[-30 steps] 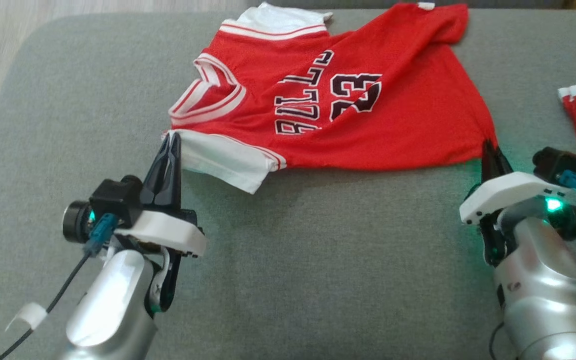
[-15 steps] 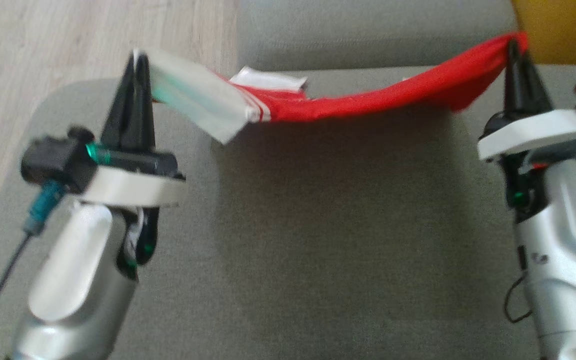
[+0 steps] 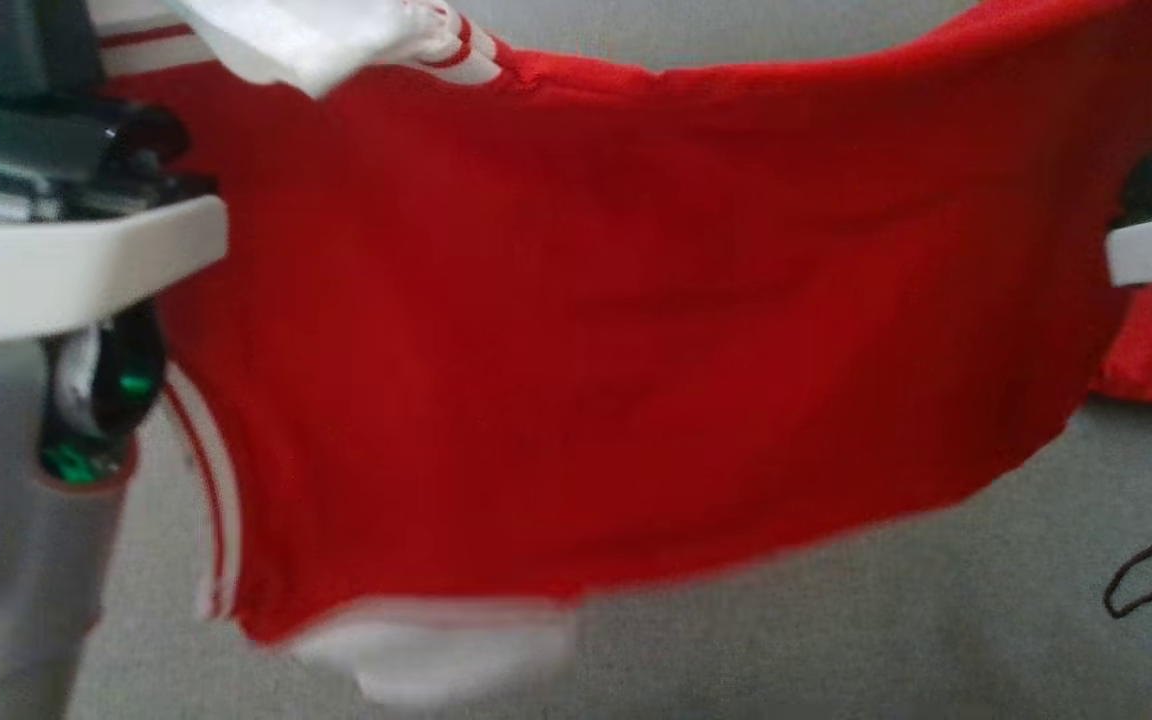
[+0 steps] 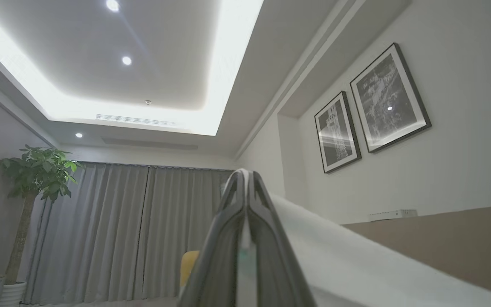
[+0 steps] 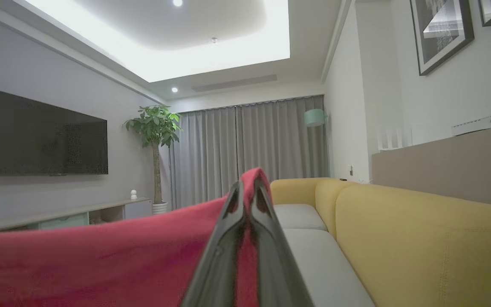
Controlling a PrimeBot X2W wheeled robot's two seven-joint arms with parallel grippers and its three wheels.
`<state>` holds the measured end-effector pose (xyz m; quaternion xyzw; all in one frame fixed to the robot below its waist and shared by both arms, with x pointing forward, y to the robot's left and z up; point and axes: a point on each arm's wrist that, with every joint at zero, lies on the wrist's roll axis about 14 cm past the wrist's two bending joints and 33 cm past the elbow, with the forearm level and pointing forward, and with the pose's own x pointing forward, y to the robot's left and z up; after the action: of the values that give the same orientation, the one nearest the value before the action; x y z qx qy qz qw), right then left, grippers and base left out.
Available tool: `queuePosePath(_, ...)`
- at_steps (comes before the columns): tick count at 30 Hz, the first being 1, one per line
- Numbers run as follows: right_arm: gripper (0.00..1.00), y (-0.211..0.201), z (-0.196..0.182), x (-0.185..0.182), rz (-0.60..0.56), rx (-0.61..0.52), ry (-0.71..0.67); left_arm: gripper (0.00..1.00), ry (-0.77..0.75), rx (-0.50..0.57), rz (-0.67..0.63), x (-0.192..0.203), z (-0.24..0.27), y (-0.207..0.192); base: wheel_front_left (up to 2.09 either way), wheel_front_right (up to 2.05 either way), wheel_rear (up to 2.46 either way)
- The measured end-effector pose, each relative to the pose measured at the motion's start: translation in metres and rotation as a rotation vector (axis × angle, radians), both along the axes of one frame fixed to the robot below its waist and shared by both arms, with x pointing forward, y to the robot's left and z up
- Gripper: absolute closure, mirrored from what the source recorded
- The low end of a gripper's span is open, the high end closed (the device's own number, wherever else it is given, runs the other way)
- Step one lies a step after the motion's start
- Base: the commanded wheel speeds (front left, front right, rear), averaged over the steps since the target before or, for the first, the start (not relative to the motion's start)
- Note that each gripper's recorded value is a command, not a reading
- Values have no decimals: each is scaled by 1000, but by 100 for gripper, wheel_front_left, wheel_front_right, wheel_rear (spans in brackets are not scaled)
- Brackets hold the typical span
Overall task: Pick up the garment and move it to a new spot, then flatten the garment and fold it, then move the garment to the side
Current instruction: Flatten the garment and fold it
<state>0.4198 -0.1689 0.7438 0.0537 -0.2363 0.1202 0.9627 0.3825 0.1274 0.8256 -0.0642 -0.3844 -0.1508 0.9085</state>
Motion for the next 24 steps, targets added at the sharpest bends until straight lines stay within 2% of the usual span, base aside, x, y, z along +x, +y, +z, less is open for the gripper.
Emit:
queuePosePath(3, 100, -6, -3, 7, -17, -9, 26, 100, 57, 52, 12, 23, -10, 2, 0, 0, 0)
queuePosePath(6, 100, -5, -14, 28, -14, -11, 69, 100, 130, 75, 8, 59, -26, 2, 0, 0, 0)
queuePosePath(9, 100, -1, -16, 65, -3, -32, 90, 100, 184, 103, 30, 105, -37, 7, 0, 0, 0)
queuePosePath(14, 100, 13, -4, 143, 10, -134, 64, 100, 234, 124, 80, 191, -44, 22, 0, 0, 0)
queuePosePath(16, 100, 16, -6, 173, 6, -139, 56, 100, 245, 106, 106, 222, -46, 30, 0, 0, 0)
queuePosePath(19, 100, 17, -18, 211, -30, -208, 43, 100, 233, 43, 131, 257, -45, 37, 0, 0, 0)
queuePosePath(24, 100, 10, -37, 245, -66, -191, 46, 100, 192, 39, 155, 283, -45, 34, 0, 0, 0)
